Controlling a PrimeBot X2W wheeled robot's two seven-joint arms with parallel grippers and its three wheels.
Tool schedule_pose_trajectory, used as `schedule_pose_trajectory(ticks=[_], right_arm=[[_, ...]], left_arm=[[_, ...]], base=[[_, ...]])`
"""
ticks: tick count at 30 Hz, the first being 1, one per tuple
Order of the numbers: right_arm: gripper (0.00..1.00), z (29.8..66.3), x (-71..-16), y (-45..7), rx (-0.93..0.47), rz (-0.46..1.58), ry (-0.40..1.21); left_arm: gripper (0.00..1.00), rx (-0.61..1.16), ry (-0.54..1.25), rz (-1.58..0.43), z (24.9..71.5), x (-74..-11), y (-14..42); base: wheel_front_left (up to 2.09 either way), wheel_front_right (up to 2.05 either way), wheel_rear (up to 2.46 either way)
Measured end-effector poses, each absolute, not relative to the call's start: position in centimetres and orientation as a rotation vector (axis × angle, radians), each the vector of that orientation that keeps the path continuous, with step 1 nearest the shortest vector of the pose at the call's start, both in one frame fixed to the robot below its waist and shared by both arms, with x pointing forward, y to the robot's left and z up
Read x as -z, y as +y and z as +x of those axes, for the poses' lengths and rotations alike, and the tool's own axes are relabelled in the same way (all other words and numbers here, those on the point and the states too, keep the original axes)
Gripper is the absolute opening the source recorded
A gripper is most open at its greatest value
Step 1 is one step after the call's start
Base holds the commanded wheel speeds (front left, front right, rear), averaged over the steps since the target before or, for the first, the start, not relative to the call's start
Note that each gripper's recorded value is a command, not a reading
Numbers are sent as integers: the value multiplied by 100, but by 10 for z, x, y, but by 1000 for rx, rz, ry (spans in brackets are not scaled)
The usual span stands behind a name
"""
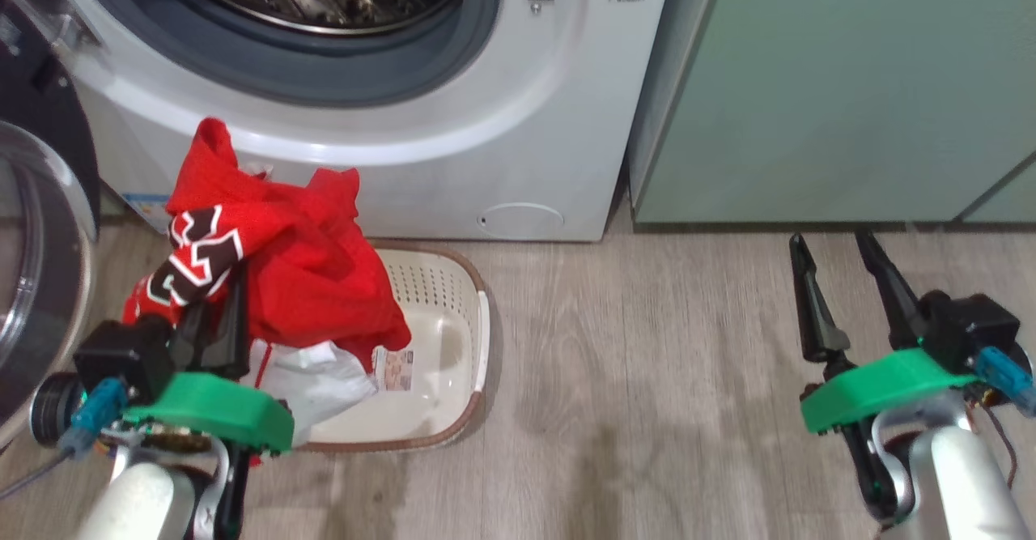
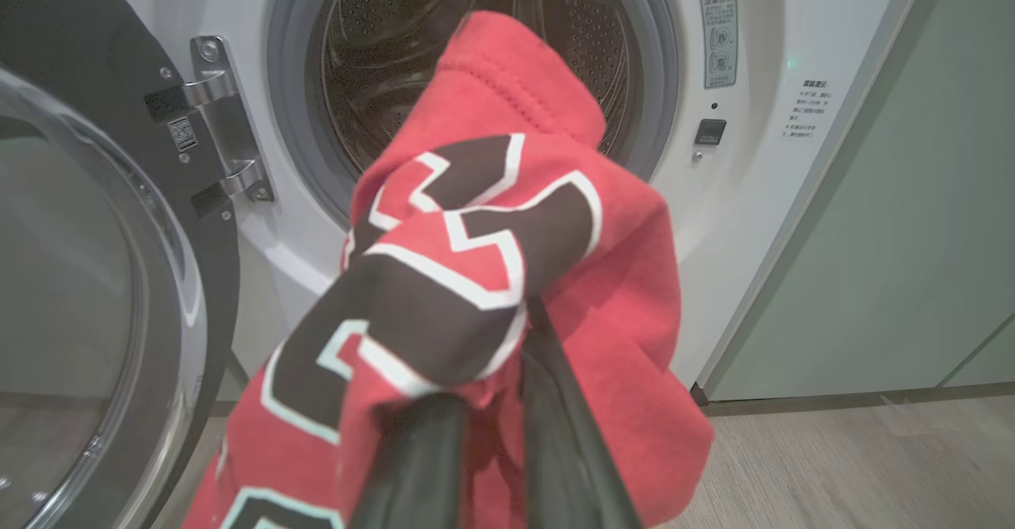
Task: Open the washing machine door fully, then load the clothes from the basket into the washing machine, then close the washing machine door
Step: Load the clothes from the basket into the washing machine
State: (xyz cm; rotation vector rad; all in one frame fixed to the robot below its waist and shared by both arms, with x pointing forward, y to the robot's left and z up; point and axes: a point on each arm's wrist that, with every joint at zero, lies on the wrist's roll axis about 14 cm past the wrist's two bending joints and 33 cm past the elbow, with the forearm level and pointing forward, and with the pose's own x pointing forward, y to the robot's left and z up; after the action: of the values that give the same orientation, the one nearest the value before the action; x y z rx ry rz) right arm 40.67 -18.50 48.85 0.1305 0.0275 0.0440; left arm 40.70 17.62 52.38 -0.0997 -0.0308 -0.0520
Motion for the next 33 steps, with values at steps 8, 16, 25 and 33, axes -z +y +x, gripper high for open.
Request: schedule_pose_trajectory(ticks=[8,16,25,33], right_arm=[[100,391,-496,-186,-42,130,17],[100,376,-498,-190,-32,128,24],[100,374,-498,-191,-29,130,26],[100,375,-496,-189,-31,139,32]], left_arm=[[0,37,-61,-98,389,-536,179],[0,46,-49,-91,373,-533,173],[0,46,-35,-92,373,-528,173],[0,37,-15,-91,373,-522,176]], base=[[0,0,0],[0,0,0],[0,0,0],[0,0,0]])
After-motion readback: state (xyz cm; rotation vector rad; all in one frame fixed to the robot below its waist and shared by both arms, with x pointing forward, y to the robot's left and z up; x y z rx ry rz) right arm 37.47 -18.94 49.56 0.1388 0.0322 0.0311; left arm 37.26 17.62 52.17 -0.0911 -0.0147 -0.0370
